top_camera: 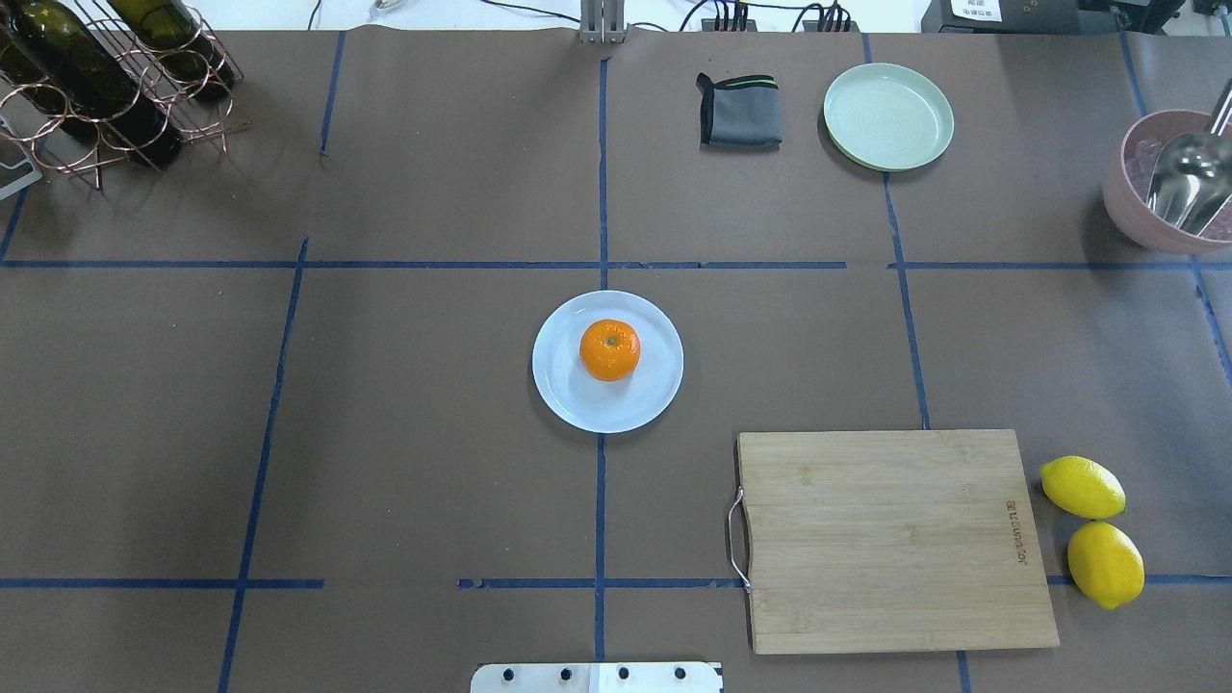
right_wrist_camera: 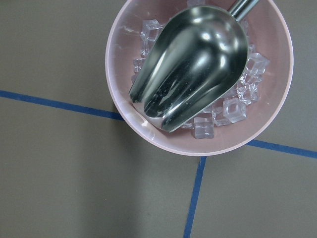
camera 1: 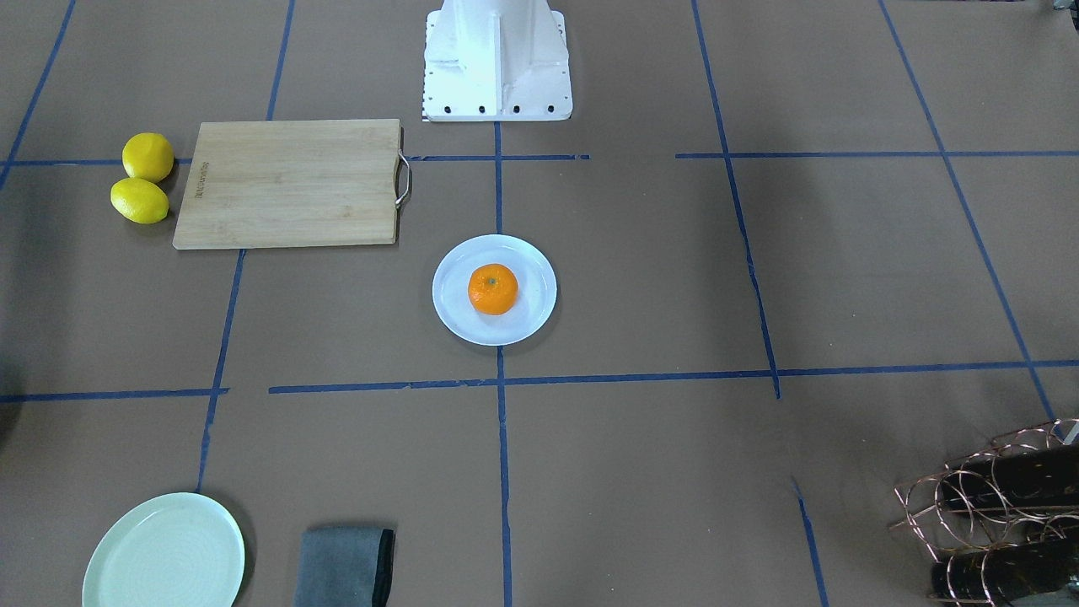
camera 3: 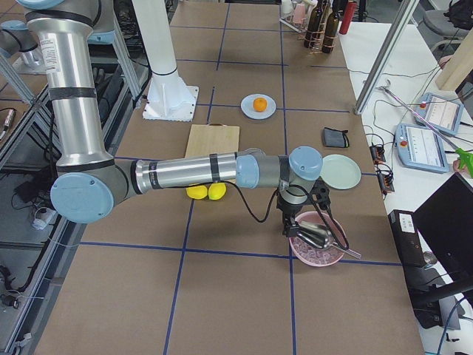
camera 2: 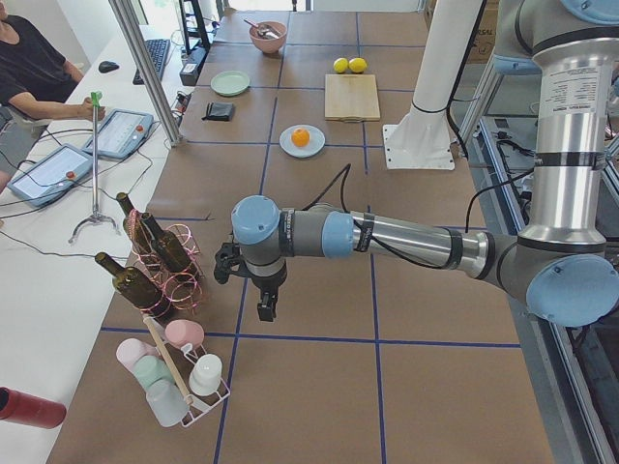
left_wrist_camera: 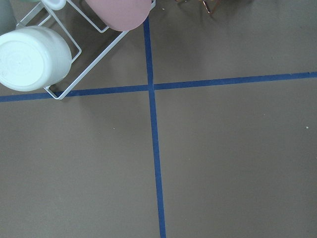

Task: Pick orange to plate

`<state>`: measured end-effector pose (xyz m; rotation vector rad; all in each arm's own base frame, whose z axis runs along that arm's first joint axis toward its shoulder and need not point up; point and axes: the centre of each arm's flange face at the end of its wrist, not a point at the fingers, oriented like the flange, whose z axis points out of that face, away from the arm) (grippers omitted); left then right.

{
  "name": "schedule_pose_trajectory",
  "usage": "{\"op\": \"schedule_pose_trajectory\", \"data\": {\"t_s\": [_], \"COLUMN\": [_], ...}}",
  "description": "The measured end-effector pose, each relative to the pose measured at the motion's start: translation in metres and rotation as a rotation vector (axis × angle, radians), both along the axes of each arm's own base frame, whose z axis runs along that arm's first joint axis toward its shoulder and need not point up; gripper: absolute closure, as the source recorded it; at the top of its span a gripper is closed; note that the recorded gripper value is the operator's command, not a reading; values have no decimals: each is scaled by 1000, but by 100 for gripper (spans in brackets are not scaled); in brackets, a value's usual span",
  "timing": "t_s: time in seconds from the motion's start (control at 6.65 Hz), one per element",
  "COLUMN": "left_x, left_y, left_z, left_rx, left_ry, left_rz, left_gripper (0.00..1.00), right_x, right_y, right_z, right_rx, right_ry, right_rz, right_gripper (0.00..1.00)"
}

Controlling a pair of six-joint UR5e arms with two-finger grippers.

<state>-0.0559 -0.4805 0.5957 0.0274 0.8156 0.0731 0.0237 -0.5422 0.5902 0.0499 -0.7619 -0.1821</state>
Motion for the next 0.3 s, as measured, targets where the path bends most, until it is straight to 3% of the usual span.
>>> {"op": "schedule_pose_trajectory", "data": {"t_s": [0.3], "left_x": [0], "left_y": [-1], "left_z": [6], "left_rx": [-8], "left_ry": [3], "left_rz": [2], "left_gripper": [0], "right_x": [3], "right_y": [21], "right_z": [-15], "right_rx": [41], "right_ry": [24], "right_rz": [1], "right_gripper": [0]}}
